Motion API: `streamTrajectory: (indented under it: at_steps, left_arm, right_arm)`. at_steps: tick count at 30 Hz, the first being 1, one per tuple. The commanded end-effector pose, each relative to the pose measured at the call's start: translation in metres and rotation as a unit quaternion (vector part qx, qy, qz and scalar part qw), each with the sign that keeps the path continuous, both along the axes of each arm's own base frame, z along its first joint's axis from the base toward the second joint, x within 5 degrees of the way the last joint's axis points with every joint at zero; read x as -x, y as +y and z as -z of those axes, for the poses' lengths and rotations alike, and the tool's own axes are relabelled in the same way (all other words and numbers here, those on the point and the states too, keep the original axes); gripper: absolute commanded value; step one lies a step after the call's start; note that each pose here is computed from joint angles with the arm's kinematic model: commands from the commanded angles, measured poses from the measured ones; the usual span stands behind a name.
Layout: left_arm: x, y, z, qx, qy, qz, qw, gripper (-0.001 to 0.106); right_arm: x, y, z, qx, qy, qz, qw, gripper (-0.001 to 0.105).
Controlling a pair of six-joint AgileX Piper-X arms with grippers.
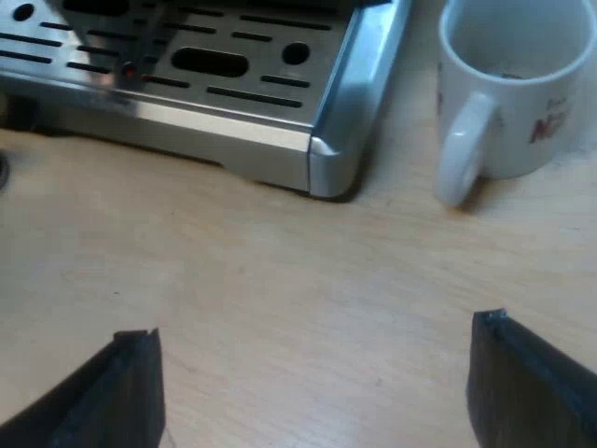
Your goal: Place mug into machine
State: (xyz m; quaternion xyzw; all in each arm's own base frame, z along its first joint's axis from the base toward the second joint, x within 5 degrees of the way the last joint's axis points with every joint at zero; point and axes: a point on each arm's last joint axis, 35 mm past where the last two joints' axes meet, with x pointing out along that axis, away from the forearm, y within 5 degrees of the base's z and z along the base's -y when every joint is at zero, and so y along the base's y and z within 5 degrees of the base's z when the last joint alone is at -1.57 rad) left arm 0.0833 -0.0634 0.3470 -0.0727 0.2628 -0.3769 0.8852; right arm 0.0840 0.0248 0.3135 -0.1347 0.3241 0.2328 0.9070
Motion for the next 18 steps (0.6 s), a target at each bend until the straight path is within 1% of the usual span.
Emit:
streamTrajectory:
  at_steps: [1, 5, 14, 18]
  left_arm:
    - [-0.006, -0.009, -0.001, 0.005, 0.009, 0.029, 0.9995, 0.063]
    - [-0.010, -0.012, 0.001, 0.003, 0.018, 0.033, 0.9993, 0.063]
    - [-0.010, -0.012, 0.001, 0.003, 0.018, 0.033, 0.9993, 0.063]
    - [-0.010, -0.012, 0.001, 0.003, 0.018, 0.033, 0.9993, 0.063]
  right_arm:
    - [-0.002, 0.001, -0.004, -0.001, -0.010, -0.010, 0.9999, 0.068]
    - [-0.005, 0.001, -0.004, 0.001, -0.011, -0.004, 0.9999, 0.068]
    - [-0.012, 0.003, -0.001, 0.005, 0.008, -0.004, 1.0000, 0.068]
    - [-0.014, 0.003, 0.000, 0.005, 0.010, -0.004, 0.9999, 0.068]
